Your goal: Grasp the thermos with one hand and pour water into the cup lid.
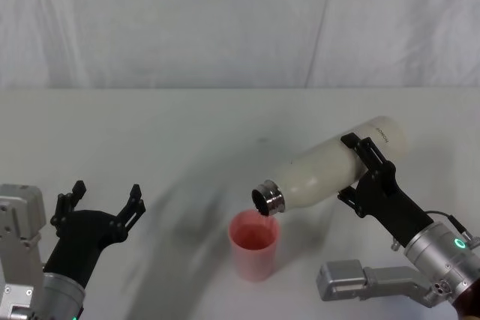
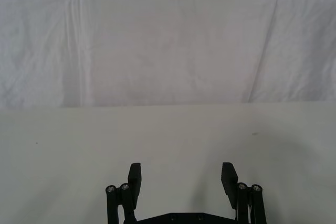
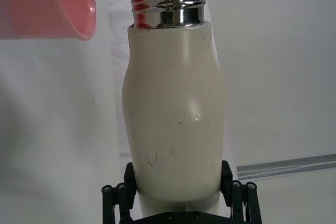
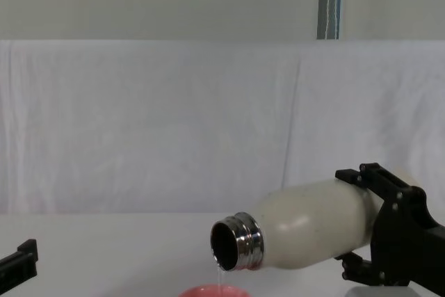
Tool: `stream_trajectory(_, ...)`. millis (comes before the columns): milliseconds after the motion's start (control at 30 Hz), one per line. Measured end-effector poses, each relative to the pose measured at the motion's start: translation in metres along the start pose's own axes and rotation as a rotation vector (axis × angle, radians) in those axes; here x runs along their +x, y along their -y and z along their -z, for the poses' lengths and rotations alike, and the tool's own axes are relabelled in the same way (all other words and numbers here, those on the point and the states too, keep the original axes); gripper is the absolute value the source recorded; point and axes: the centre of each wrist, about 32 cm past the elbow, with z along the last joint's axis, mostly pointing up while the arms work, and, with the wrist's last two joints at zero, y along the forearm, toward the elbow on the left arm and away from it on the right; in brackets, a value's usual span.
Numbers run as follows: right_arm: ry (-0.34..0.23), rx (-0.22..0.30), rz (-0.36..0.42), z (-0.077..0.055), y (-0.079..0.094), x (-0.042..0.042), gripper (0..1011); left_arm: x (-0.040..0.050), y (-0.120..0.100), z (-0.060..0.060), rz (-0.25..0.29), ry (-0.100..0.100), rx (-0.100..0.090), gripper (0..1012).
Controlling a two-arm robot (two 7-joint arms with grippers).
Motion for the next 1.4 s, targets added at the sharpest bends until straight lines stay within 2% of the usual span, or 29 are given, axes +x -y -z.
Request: stream_trajectory(1400,0.0,0.001,-0.006,-0.0002,0.0006,-0.0026,953,0.0,0.0,0.0,0.0,0.0,0.0,1001)
